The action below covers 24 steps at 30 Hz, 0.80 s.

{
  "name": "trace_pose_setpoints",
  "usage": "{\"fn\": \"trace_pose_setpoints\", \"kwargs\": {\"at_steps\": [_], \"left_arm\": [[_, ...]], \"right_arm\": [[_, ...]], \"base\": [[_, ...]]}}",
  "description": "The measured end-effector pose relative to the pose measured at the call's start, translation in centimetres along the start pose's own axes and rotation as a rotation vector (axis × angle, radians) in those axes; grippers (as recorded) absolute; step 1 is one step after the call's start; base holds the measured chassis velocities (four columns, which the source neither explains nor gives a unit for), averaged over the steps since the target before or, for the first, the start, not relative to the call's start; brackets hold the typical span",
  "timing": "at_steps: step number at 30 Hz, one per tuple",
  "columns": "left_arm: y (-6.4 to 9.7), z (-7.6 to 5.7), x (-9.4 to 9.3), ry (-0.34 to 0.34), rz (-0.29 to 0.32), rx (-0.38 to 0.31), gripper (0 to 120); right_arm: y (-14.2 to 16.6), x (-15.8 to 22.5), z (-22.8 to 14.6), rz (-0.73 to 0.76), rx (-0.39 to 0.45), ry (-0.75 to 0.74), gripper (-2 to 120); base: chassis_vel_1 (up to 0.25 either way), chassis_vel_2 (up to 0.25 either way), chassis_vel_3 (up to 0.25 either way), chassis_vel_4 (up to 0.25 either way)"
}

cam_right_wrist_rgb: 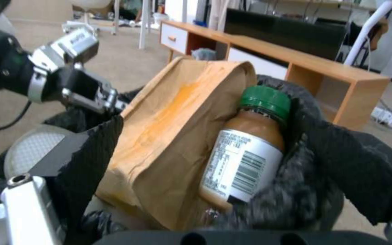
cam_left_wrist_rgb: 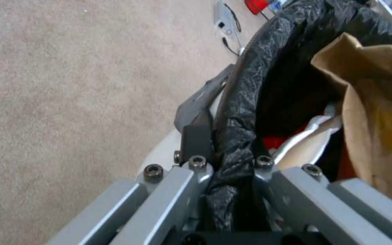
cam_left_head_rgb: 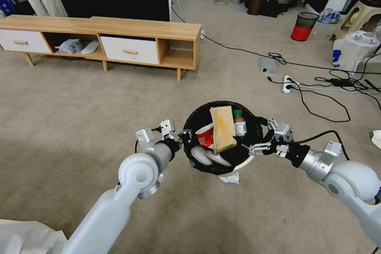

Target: Pick up the trash bin, then pick up the garbage from the floor and place it into the trash bin.

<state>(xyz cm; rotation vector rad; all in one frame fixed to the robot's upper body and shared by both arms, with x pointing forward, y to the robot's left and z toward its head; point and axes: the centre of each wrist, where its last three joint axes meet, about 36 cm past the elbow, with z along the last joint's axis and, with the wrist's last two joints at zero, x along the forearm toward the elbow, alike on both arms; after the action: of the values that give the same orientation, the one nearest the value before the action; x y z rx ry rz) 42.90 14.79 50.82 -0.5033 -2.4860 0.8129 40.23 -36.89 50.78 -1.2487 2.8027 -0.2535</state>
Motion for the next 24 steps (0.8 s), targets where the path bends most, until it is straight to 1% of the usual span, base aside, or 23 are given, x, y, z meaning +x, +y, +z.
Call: {"fn": "trace_pose_setpoints", "kwargs": {"at_steps": [6, 8, 9, 11, 14, 16, 20, 24], "left_arm": [[0.2, -0.3, 0.1, -0.008, -0.007, 0.001, 3], [0.5, -0.4, 0.2, -0.011, -0.013, 0.003, 3], [0.5, -0.4, 0.2, -0.011, -0.013, 0.003, 3], [0.8, -0.5, 0.3, -0.018, -0.021, 0.006, 3], [0.9, -0.6, 0.4, -0.022, -0.024, 0.007, 3], [1.1, -0.9, 0.5, -0.029, -0.031, 0.006, 3], [1.3, -1.0, 0.7, -0.034, -0.035, 0.005, 3], [1.6, -1.7, 1.0, -0.056, -0.044, 0.005, 3]], "right_arm": [[-0.3, -0.2, -1.8, 0.012, 0.015, -0.056, 100], [-0.5, -0.4, -3.3, 0.028, 0.025, -0.106, 100], [-0.5, -0.4, -3.3, 0.028, 0.025, -0.106, 100], [-0.7, -0.5, -5.1, 0.055, 0.039, -0.167, 100], [-0.9, -0.5, -5.6, 0.068, 0.042, -0.186, 100], [-1.6, -0.3, -6.4, 0.109, 0.053, -0.224, 100], [-2.3, 0.2, -6.8, 0.145, 0.055, -0.246, 100], [-3.6, 1.4, -6.7, 0.223, 0.049, -0.268, 100]], "base": [[0.0, 0.0, 0.0, 0.0], [0.0, 0.0, 0.0, 0.0], [0.0, 0.0, 0.0, 0.0], [0.0, 0.0, 0.0, 0.0], [0.0, 0.0, 0.0, 0.0], [0.0, 0.0, 0.0, 0.0], [0.0, 0.0, 0.0, 0.0], [0.0, 0.0, 0.0, 0.0]]}}
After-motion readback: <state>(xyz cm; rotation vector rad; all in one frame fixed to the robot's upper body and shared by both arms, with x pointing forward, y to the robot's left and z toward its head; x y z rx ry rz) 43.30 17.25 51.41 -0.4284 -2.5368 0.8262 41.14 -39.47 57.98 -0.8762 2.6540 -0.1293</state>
